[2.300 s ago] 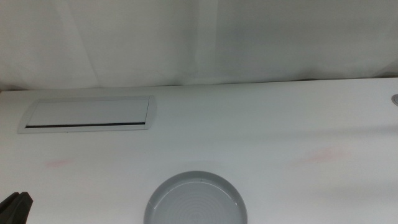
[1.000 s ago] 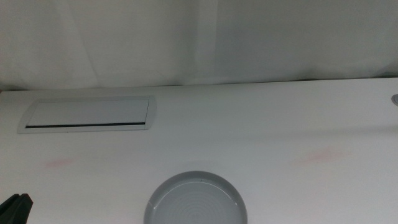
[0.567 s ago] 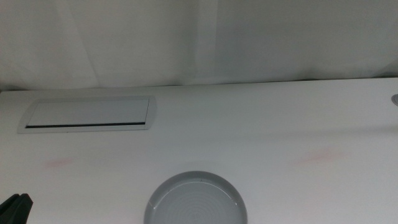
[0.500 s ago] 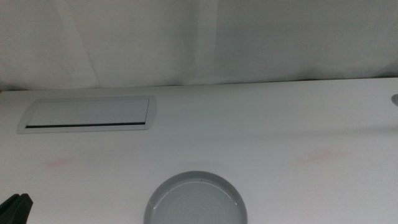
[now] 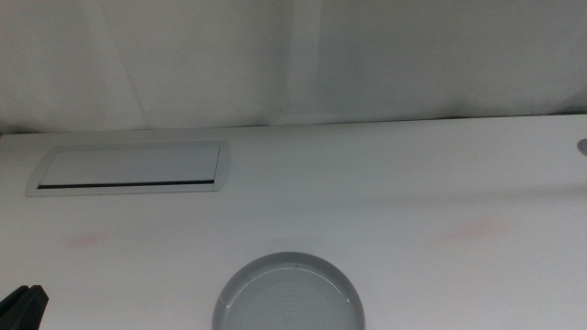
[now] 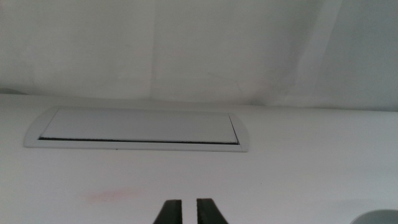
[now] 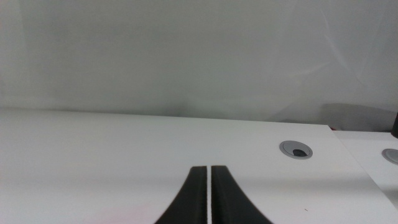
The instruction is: Stack the three bowls on top of each other.
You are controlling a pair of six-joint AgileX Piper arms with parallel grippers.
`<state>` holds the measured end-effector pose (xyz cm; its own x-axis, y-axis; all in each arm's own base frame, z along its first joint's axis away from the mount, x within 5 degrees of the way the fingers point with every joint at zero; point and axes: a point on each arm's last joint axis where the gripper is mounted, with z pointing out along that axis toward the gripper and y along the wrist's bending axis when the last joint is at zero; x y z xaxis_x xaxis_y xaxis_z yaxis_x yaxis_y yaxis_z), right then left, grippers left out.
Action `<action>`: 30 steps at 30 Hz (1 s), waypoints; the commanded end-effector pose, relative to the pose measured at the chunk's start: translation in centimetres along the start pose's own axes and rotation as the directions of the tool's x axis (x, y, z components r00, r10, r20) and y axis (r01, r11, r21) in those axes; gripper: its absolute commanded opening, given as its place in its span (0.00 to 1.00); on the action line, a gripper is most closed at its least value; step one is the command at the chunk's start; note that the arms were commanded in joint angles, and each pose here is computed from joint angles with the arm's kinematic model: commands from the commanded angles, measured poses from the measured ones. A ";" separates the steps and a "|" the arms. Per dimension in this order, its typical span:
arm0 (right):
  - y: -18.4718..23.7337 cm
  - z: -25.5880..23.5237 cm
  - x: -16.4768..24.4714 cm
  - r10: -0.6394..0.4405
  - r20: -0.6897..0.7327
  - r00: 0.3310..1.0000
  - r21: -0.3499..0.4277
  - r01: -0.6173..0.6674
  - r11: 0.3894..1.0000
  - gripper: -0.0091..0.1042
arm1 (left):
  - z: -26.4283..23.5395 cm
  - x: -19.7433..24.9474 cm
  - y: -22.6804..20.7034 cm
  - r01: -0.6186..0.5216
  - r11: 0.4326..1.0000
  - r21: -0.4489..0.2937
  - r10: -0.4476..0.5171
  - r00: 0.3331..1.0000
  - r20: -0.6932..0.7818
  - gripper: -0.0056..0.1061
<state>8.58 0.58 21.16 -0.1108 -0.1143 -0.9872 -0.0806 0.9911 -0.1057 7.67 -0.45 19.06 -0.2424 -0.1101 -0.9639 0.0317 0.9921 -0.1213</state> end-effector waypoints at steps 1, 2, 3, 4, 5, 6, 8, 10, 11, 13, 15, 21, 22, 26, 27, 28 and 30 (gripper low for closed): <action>0.0 0.0 0.1 0.000 0.005 1.000 -0.001 0.000 1.000 0.06 | 0.1 1.2 0.2 0.002 1.000 -0.004 -0.002 0.999 -0.032 0.14; 0.0 0.0 0.1 -0.014 0.005 1.000 -0.001 0.014 1.000 0.06 | 0.1 1.2 0.2 0.002 1.000 -0.004 -0.002 0.999 -0.032 0.14; 0.0 0.0 0.1 -0.023 0.005 1.000 -0.001 0.023 1.000 0.06 | 0.1 1.2 0.2 0.002 1.000 -0.004 -0.002 0.999 -0.032 0.14; 0.0 0.0 0.1 -0.025 0.005 1.000 -0.001 0.025 1.000 0.06 | 0.1 1.2 0.2 0.002 1.000 -0.004 -0.002 0.999 -0.032 0.14; 0.0 0.0 0.2 -0.025 0.005 1.000 -0.001 0.025 1.000 0.06 | 0.1 1.2 0.2 0.002 1.000 -0.004 -0.002 0.999 -0.032 0.14; 0.0 0.0 0.2 -0.025 0.002 1.000 -0.002 0.025 1.000 0.06 | 0.1 1.2 0.2 0.002 1.000 -0.004 -0.002 0.999 -0.032 0.14; 0.1 0.0 0.6 -0.026 -0.007 1.000 -0.003 0.026 1.000 0.06 | 0.1 1.2 0.2 0.002 1.000 -0.004 -0.002 0.999 -0.032 0.14; 0.1 0.0 0.7 -0.026 -0.012 1.000 -0.003 0.026 1.000 0.06 | 0.1 1.2 0.2 0.002 1.000 -0.004 -0.002 0.999 -0.032 0.14; 0.1 0.0 0.7 -0.024 -0.014 1.000 -0.005 0.024 1.000 0.06 | 0.1 1.2 0.2 0.002 1.000 -0.004 -0.002 0.999 -0.032 0.14; -0.1 0.0 0.5 -0.026 0.021 0.999 0.016 0.026 1.000 0.06 | 0.1 1.2 0.2 0.002 1.000 -0.004 -0.002 0.999 -0.032 0.14; -0.2 -0.1 0.8 -0.084 0.096 0.992 0.047 0.080 0.996 0.06 | 0.1 1.2 0.2 0.002 1.000 -0.006 -0.003 0.999 -0.032 0.14; 0.2 -0.2 0.8 -0.069 0.129 0.989 0.009 0.068 0.998 0.06 | 0.1 1.2 0.2 0.002 1.000 -0.006 -0.003 0.999 -0.032 0.14; 0.2 -0.2 0.8 -0.060 0.126 0.990 0.007 0.059 0.998 0.06 | 0.1 1.2 0.2 0.002 1.000 -0.006 -0.003 0.999 -0.032 0.14; 0.2 -0.2 0.8 -0.007 0.124 0.992 0.001 0.007 1.000 0.06 | 0.1 1.2 0.2 0.002 1.000 -0.006 -0.003 0.999 -0.032 0.14; 0.2 -0.2 0.8 -0.005 0.124 0.992 0.001 0.005 1.000 0.06 | 0.1 1.2 0.2 0.002 1.000 -0.006 -0.003 0.999 -0.032 0.14; 0.2 -0.2 0.8 -0.002 0.124 0.992 0.002 0.002 1.000 0.06 | 0.1 1.2 0.2 0.002 1.000 -0.006 -0.003 0.999 -0.032 0.14; 0.1 -0.2 0.8 0.012 0.123 0.992 0.004 -0.012 1.000 0.06 | 0.1 1.2 0.2 0.002 1.000 -0.006 -0.003 0.999 -0.032 0.14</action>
<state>8.51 0.59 21.59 0.0384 -0.0936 -0.9949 -0.0679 0.9931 -0.0961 7.67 -0.45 19.06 -0.2424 -0.1101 -0.9639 0.0317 0.9921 -0.1213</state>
